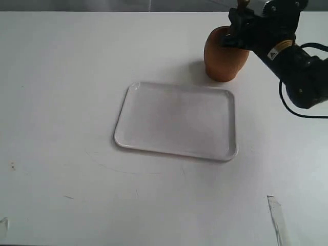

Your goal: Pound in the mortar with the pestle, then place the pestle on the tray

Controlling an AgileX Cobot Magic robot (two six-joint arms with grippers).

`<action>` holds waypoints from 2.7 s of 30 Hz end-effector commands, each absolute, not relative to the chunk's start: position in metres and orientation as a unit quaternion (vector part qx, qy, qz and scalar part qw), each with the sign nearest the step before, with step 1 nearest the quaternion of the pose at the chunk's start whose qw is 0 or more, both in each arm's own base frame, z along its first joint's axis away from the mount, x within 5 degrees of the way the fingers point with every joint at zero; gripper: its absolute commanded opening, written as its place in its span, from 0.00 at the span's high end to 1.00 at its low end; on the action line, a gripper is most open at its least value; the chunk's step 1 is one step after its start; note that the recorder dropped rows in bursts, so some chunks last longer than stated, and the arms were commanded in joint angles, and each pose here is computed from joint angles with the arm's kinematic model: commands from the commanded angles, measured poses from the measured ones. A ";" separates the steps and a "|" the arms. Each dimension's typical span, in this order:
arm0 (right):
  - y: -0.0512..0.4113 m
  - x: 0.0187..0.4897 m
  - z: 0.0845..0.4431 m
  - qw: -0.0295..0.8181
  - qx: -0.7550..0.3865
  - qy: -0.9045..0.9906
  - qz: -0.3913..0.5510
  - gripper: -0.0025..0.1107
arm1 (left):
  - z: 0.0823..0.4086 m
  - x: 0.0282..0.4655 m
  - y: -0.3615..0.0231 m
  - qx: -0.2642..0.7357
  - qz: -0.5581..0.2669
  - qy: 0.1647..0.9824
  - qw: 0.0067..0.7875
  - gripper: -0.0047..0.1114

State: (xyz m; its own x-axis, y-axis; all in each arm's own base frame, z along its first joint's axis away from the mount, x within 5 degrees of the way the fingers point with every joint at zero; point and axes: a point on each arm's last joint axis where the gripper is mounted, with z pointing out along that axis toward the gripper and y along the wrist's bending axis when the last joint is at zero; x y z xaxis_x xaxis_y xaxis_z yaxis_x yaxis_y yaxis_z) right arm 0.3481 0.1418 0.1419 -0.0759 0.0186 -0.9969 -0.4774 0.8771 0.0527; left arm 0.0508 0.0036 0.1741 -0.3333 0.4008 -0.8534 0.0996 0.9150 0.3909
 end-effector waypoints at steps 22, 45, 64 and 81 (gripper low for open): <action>0.132 0.325 0.252 0.749 -0.175 0.616 0.170 0.98 | 0.174 0.051 0.003 0.153 0.128 0.805 0.559 0.96; 0.134 0.324 0.258 0.794 -0.166 0.552 0.190 0.98 | 0.174 0.051 0.003 0.153 0.128 0.805 0.559 0.96; 0.152 0.366 0.138 0.630 -0.206 0.729 0.172 0.98 | 0.174 0.051 0.003 0.153 0.128 0.805 0.559 0.96; 0.203 0.285 0.255 0.576 -0.430 0.674 0.169 0.98 | 0.174 0.051 0.003 0.153 0.128 0.805 0.559 0.96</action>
